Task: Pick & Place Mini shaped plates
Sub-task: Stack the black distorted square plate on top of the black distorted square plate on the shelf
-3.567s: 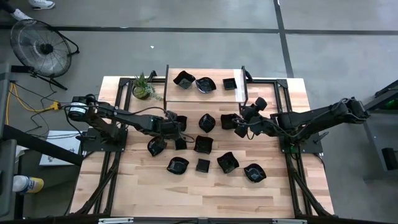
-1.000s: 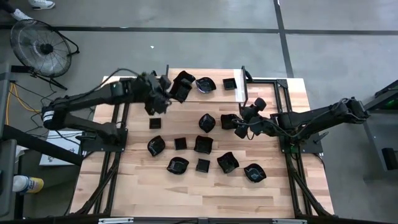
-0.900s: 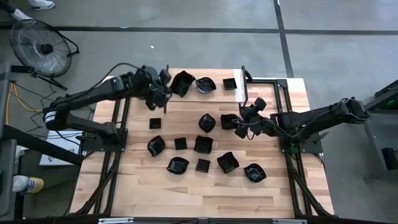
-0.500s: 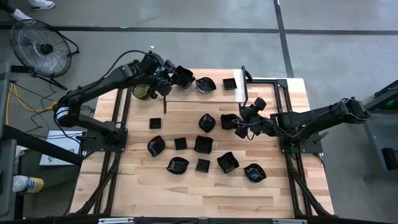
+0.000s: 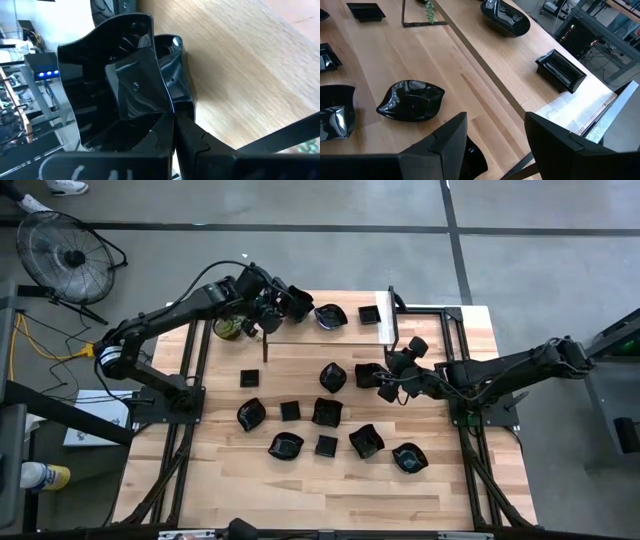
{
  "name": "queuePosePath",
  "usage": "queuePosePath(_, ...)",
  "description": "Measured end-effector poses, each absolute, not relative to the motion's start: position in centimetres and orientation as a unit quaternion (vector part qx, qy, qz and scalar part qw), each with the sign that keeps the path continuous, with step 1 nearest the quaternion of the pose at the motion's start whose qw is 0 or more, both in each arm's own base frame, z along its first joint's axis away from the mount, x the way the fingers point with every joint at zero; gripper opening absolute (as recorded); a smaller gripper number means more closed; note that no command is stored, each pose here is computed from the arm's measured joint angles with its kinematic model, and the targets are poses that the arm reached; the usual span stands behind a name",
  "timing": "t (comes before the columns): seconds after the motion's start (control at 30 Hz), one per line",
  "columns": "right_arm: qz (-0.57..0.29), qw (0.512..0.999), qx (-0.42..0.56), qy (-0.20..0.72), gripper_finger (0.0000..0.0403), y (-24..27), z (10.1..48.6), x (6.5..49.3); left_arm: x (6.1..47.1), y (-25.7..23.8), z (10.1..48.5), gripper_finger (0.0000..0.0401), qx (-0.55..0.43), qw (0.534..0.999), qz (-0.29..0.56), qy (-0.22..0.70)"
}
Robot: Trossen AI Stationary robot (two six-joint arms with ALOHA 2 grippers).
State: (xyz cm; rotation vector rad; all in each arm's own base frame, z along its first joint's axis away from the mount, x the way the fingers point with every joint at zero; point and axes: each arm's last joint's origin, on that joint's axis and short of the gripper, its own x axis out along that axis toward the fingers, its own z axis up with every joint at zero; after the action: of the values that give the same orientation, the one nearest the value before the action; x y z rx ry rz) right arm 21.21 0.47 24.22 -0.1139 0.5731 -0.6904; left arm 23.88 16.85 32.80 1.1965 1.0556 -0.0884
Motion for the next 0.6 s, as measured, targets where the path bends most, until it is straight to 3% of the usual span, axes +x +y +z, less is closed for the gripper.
queuePosePath(0.6, -0.334, 0.899, -0.055, 0.277, 0.0194, 0.47, 24.22, 21.21, 23.79, 16.84, 32.71, 0.0000, 0.541, 0.689, -0.045, 0.481)
